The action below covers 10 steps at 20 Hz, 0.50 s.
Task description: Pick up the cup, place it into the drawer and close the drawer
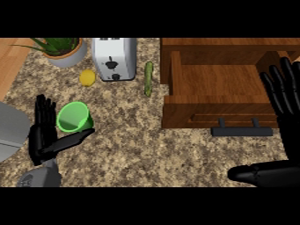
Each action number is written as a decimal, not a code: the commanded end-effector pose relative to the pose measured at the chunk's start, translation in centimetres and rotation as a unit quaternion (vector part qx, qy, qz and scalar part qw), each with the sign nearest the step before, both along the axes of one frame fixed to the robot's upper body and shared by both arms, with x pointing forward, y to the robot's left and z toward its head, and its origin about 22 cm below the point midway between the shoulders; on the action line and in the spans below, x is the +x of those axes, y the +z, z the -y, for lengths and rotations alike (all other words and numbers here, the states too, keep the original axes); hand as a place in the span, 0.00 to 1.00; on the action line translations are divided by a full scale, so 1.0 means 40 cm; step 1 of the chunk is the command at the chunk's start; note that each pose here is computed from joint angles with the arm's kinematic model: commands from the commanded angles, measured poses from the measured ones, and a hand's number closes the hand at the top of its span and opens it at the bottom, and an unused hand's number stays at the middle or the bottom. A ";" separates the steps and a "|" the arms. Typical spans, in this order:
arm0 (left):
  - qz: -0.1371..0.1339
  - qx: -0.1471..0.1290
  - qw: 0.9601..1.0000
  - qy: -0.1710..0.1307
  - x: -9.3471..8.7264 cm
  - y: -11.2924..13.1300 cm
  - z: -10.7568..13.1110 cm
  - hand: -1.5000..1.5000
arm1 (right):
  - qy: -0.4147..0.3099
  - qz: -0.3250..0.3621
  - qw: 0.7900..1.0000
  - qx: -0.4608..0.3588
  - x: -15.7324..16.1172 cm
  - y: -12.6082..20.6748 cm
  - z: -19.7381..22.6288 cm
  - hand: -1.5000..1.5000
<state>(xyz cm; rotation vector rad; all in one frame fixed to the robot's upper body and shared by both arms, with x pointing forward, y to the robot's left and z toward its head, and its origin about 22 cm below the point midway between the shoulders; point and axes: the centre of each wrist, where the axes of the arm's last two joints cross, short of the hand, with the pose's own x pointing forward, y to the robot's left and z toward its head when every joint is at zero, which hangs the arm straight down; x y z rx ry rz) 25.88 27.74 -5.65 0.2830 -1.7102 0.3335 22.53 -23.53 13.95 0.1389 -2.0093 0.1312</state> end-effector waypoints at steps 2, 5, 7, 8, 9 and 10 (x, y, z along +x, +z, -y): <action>-0.014 -0.011 1.000 -0.002 0.023 -0.027 0.006 0.00 | 0.008 0.002 1.000 0.012 0.003 -0.005 0.024 0.00; -0.001 -0.008 1.000 0.014 0.029 -0.084 -0.027 0.00 | 0.012 -0.003 1.000 0.000 0.007 -0.040 0.004 0.00; 0.001 -0.004 1.000 0.023 0.017 -0.096 0.003 0.00 | -0.001 -0.004 1.000 -0.008 -0.014 0.001 -0.046 0.00; 0.007 -0.009 0.999 0.031 -0.013 -0.108 -0.086 0.00 | 0.003 0.000 1.000 0.004 0.051 0.009 0.005 0.00; 0.001 -0.015 1.000 0.022 -0.021 -0.145 -0.025 0.00 | 0.012 0.003 1.000 0.001 -0.047 -0.001 -0.001 0.00; -0.004 -0.012 1.000 0.020 -0.011 -0.130 -0.012 0.00 | 0.012 -0.003 1.000 -0.006 -0.017 0.009 0.006 0.00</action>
